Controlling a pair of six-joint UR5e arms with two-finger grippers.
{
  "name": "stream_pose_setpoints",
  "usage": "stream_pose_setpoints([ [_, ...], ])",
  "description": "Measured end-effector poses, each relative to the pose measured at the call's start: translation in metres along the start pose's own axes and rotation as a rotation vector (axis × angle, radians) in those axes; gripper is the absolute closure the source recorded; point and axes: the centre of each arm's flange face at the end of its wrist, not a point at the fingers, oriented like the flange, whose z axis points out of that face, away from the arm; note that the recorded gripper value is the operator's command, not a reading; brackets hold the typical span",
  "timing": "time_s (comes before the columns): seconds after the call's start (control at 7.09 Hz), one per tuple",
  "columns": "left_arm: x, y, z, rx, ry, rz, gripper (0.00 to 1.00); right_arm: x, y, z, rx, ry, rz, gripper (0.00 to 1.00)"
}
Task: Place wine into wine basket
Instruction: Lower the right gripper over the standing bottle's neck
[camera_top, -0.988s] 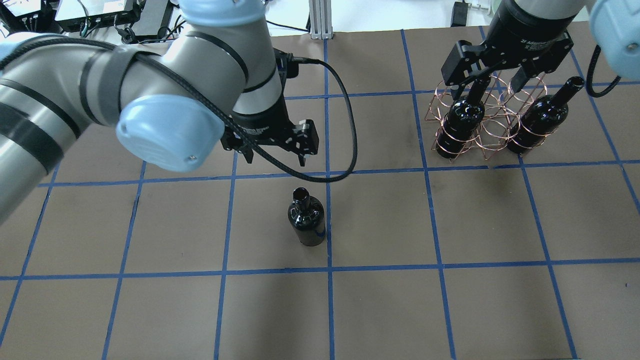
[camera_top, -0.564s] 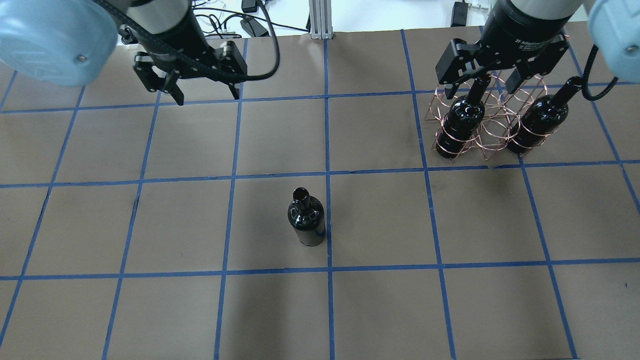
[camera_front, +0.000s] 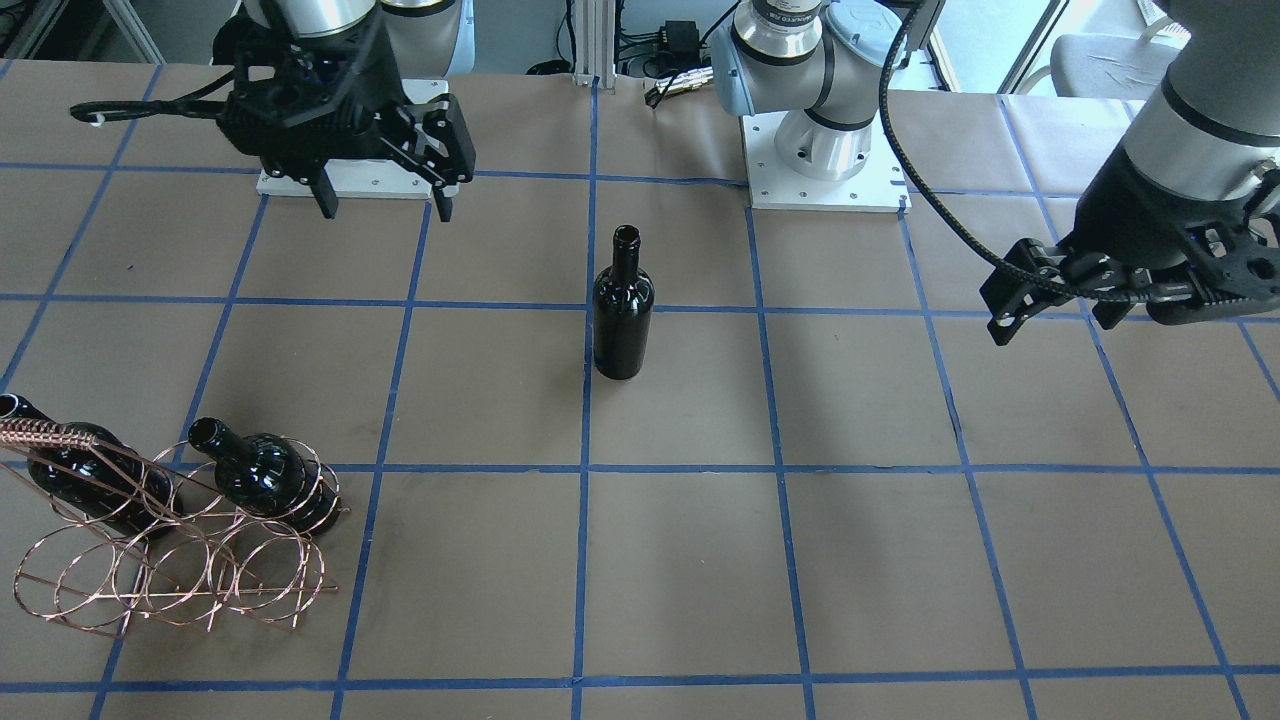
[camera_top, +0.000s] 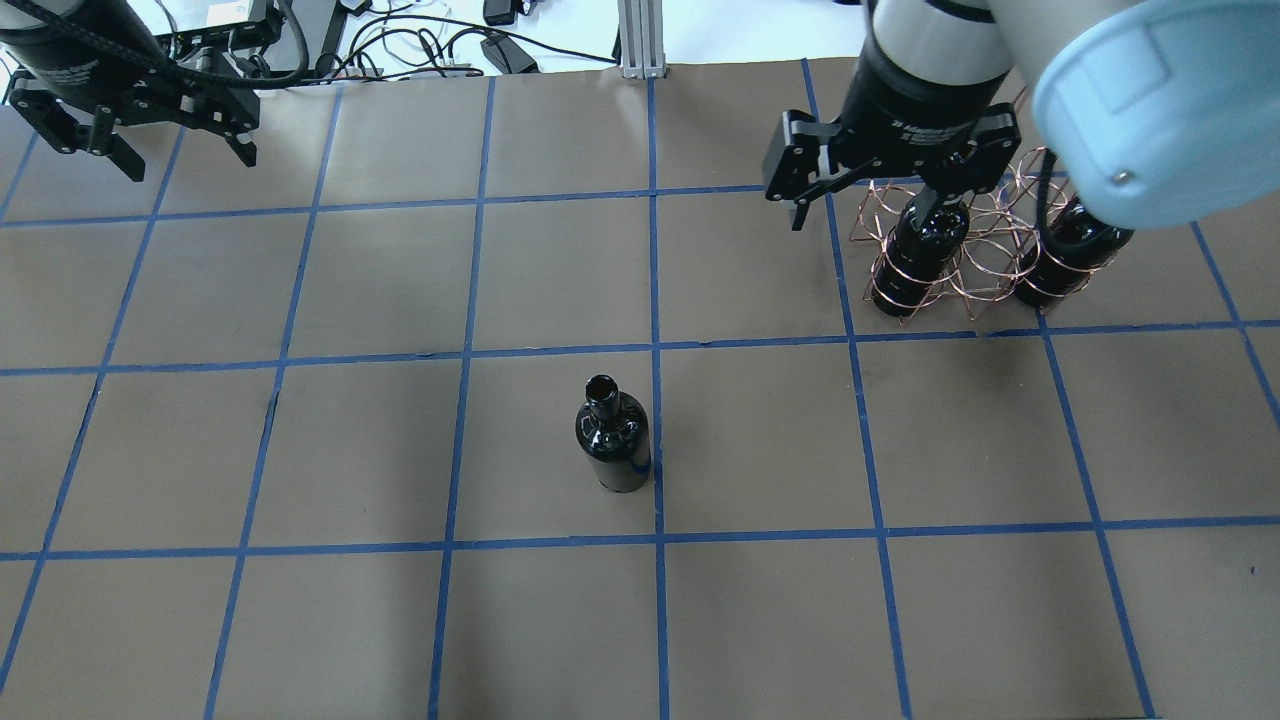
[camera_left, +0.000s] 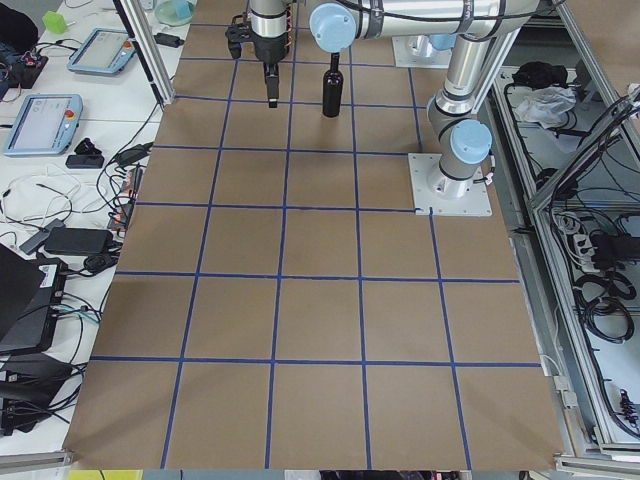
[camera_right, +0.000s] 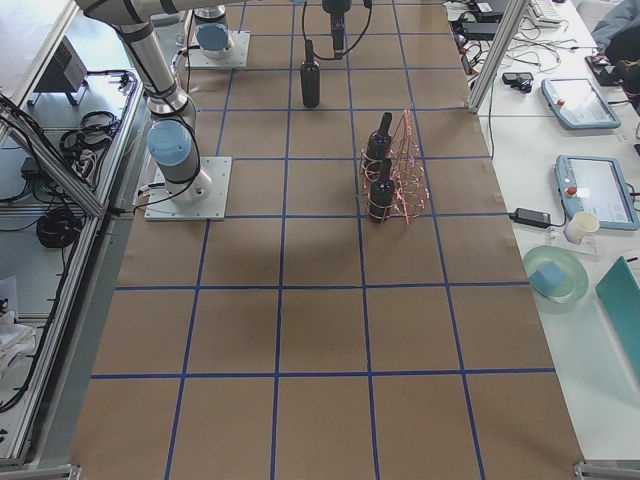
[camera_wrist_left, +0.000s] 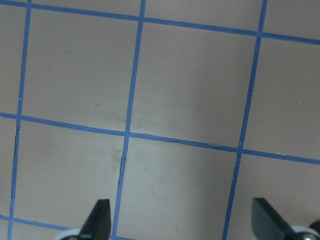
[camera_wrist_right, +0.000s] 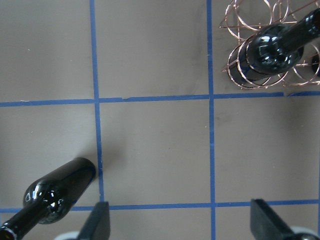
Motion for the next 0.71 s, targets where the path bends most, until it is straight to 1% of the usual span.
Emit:
stream_pose_setpoints([
  [0.28, -0.004, 0.009, 0.006, -0.036, 0.001, -0.005, 0.00, -0.053, 0.022, 0.010, -0.009, -0.005, 0.036, 0.00],
  [0.71, 0.002, 0.031, 0.013, -0.073, -0.001, 0.007, 0.00, -0.106, 0.035, 0.033, -0.012, -0.010, 0.070, 0.00],
])
